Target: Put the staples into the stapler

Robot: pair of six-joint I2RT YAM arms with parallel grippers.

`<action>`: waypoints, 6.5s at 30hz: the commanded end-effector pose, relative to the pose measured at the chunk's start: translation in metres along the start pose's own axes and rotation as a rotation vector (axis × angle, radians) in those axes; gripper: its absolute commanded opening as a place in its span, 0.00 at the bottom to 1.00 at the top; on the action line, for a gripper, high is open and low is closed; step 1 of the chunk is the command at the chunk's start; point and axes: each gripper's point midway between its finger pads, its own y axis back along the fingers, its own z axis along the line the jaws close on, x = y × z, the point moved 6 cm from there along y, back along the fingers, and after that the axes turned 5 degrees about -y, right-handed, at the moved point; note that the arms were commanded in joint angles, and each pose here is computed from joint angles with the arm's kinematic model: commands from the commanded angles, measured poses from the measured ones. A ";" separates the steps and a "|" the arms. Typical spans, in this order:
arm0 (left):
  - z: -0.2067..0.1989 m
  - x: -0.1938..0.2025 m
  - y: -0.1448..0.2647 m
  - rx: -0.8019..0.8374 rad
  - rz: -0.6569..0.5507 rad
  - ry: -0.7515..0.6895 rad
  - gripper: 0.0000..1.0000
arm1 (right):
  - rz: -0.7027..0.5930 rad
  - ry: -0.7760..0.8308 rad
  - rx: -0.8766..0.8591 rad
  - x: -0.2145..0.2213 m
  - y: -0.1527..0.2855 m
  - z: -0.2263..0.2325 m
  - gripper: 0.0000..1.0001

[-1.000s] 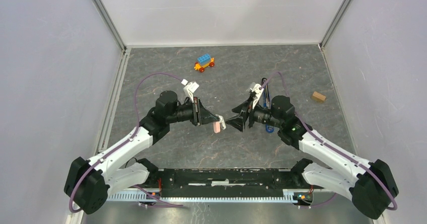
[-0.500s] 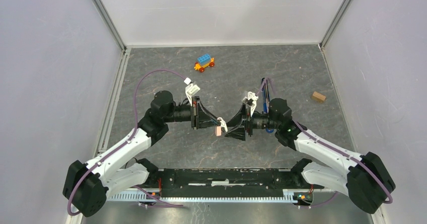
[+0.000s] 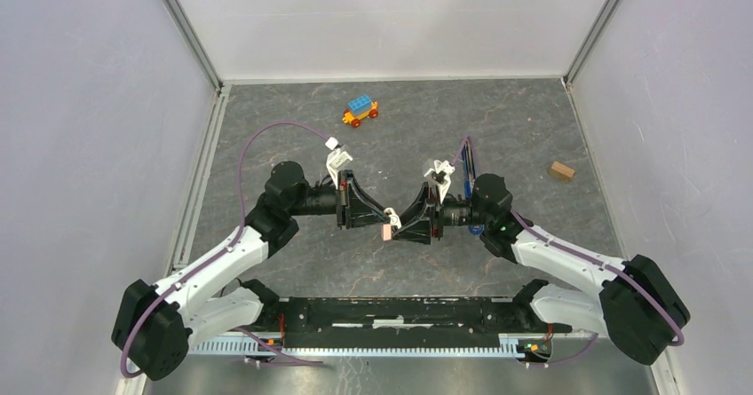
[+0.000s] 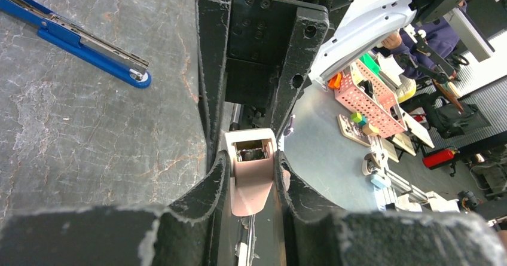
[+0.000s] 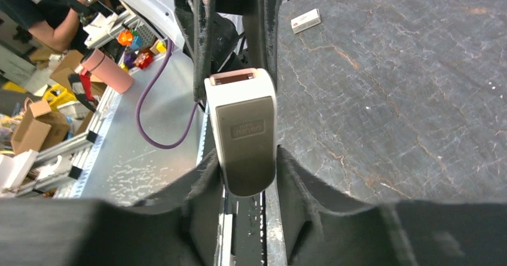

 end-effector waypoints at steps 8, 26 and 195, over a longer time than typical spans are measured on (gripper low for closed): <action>0.003 -0.003 0.002 -0.054 0.005 -0.052 0.42 | -0.050 0.010 -0.021 -0.011 -0.004 0.006 0.08; 0.006 0.004 0.000 -0.058 -0.058 0.038 0.67 | -0.140 -0.079 -0.009 -0.028 -0.011 0.006 0.04; 0.023 -0.025 0.054 -0.650 0.048 -0.007 0.81 | -0.062 -0.108 0.712 0.003 -0.022 -0.039 0.16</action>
